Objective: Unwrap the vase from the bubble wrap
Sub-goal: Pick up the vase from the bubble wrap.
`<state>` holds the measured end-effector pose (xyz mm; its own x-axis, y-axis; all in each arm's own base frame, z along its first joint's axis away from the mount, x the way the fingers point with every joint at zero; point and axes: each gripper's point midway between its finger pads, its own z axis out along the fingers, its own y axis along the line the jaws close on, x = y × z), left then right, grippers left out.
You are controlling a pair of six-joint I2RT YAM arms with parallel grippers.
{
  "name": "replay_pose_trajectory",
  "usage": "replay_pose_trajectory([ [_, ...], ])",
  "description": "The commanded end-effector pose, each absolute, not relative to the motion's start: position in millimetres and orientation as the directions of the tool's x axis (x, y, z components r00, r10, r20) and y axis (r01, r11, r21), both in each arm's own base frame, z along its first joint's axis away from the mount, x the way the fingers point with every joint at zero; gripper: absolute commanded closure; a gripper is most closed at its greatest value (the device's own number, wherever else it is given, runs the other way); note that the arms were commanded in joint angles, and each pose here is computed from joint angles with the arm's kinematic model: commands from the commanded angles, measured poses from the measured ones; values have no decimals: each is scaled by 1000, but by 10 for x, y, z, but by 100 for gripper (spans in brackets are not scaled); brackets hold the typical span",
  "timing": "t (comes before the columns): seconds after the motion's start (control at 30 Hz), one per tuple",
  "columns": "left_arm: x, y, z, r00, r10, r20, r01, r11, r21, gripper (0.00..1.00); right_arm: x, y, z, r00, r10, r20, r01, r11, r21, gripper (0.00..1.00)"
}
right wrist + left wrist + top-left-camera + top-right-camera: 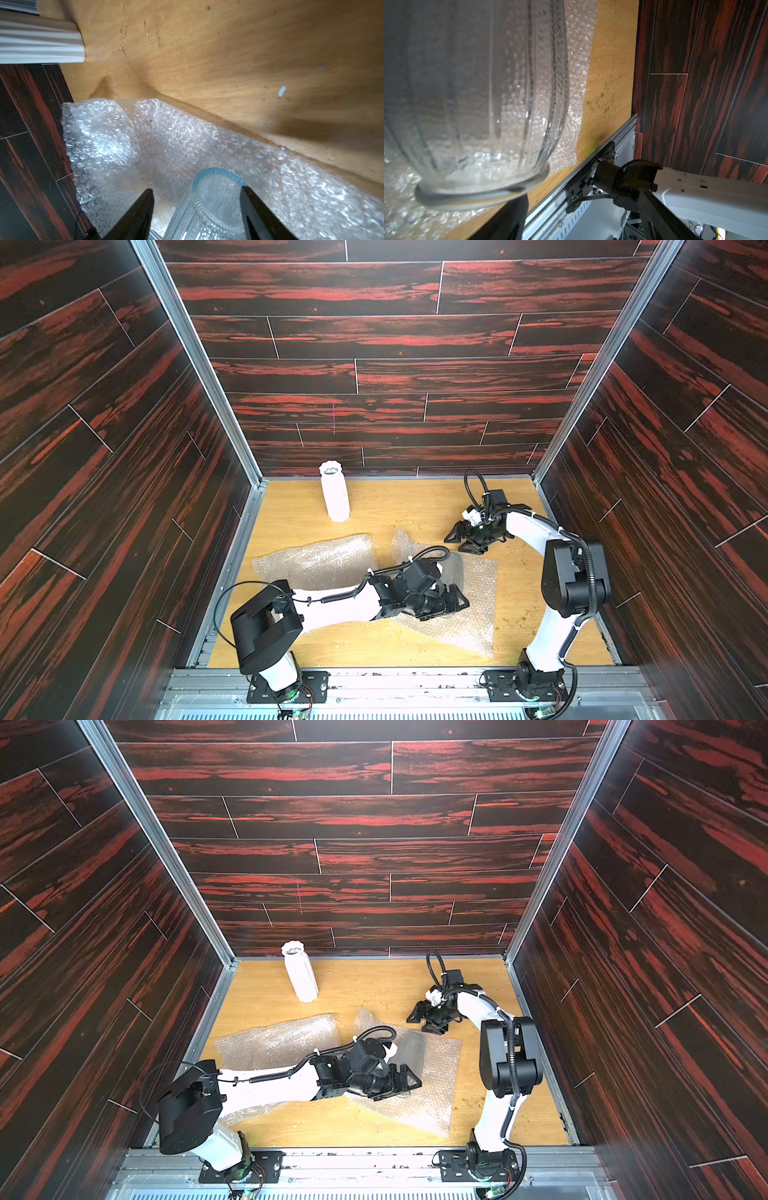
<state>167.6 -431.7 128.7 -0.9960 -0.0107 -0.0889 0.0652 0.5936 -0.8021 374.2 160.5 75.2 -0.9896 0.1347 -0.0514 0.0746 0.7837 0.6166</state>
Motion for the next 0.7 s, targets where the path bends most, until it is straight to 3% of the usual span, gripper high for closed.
replay_pose_trajectory([
  [0.0, 1825, -4360, 1248, -992, -76, -101, 34, 604, -796, 13, 3688, 1664, 851, -990, 116, -77, 38, 759, 650, 31],
  [0.4, 2173, -4020, 1225, -951, -241, -193, -10, 649, -761, 18, 3273, 1579, 864, -990, 134, -53, 69, 767, 638, 34],
  [0.67, 2426, -4120, 1337, -933, -256, -252, 55, 590, -805, 44, 3130, 1513, 893, -988, 147, -44, 89, 782, 616, 36],
])
